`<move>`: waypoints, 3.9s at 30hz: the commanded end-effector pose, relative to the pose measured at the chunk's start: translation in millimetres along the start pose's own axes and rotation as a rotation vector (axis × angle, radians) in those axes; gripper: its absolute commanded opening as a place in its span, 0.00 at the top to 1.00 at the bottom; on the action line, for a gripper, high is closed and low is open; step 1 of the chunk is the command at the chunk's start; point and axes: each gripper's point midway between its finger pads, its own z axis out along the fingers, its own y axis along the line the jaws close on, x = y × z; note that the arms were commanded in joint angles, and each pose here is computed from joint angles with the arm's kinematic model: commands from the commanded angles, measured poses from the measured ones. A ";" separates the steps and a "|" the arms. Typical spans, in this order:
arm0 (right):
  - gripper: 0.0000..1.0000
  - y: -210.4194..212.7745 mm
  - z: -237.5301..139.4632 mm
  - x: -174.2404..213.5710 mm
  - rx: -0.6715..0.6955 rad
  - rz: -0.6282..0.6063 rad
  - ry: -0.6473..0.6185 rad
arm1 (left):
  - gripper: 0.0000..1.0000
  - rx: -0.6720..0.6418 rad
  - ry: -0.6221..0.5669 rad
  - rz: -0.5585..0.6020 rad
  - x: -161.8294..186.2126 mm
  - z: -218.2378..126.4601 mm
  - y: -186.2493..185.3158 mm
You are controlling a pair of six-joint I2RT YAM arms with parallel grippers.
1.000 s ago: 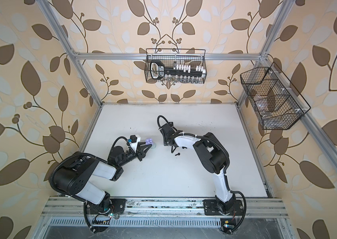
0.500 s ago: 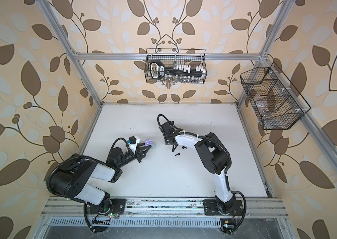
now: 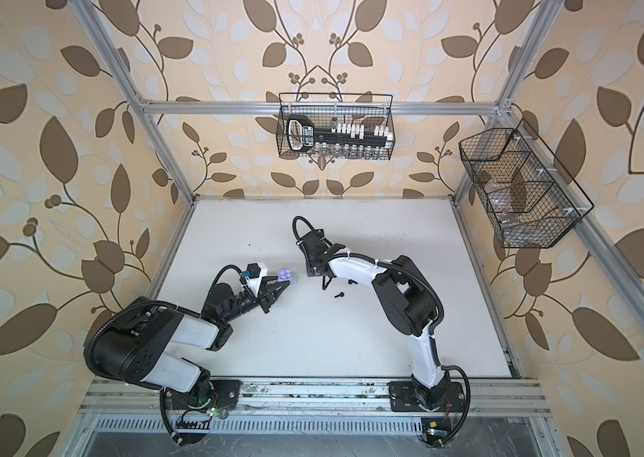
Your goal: Insert the wireless bluetooth earbuds into the charging case
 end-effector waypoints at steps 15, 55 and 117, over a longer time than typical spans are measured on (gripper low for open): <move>0.55 12.9 30.7 16.2 0.024 -0.066 0.097 | 1.00 0.034 -0.069 0.081 -19.0 -7.8 -9.6; 0.89 -10.0 1.3 27.5 -0.013 0.076 0.008 | 1.00 0.068 -0.011 0.057 -1.3 14.8 -2.3; 0.87 28.3 -155.9 18.6 -0.382 0.331 -0.517 | 1.00 0.228 -0.056 0.015 -21.3 61.9 -63.4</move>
